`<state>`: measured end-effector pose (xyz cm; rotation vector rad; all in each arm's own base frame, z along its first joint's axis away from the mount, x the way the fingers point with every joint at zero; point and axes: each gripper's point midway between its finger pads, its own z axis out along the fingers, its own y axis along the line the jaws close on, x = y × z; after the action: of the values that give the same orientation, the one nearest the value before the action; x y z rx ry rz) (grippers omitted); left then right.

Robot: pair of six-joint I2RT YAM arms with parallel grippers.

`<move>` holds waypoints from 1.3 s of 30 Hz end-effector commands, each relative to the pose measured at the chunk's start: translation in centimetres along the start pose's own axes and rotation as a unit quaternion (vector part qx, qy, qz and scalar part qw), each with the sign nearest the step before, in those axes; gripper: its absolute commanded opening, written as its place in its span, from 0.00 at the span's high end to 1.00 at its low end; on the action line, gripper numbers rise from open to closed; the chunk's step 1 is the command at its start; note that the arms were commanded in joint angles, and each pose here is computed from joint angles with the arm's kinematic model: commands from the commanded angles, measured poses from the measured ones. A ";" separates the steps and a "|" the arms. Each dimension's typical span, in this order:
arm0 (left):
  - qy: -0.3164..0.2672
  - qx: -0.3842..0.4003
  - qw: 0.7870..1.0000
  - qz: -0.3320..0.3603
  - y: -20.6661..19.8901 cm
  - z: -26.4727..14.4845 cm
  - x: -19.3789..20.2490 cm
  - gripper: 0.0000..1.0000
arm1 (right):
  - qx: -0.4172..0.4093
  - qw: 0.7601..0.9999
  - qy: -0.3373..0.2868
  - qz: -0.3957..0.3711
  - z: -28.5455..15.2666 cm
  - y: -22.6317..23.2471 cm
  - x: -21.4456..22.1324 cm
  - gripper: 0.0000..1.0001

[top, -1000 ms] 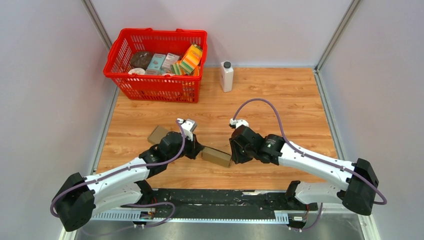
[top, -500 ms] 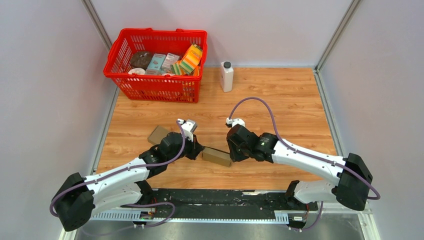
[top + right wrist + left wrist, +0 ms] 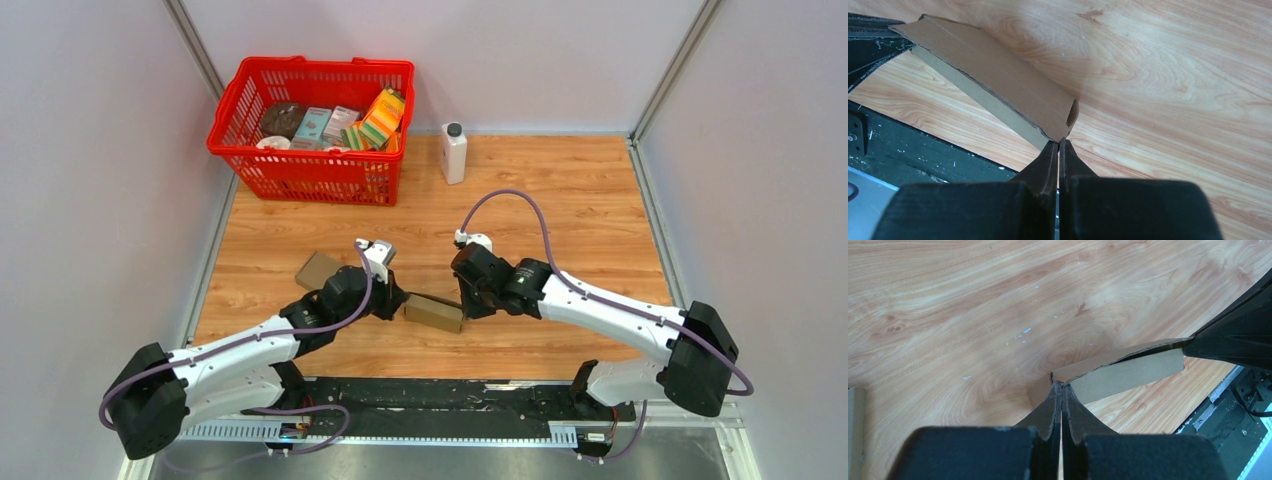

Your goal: Fold the paper box

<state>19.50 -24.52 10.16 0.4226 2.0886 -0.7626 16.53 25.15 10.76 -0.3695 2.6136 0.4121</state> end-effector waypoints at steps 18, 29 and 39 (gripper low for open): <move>0.057 0.001 0.998 0.005 -0.7 0.0 2.9 1.00 | -0.090 0.984 0.007 0.153 -0.8 2.8 -2.5 1.00; 0.056 -0.001 0.998 0.003 -0.8 -0.1 2.9 1.00 | -0.041 0.981 -0.036 0.189 0.0 0.6 -2.0 1.00; 0.057 -0.007 0.998 0.000 -0.6 -0.2 3.5 1.00 | -0.009 0.991 -0.095 0.095 0.8 1.1 1.0 1.00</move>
<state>19.58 -24.85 10.14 0.3999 2.0855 -0.7215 15.75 25.38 10.48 -0.0577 2.5630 0.5000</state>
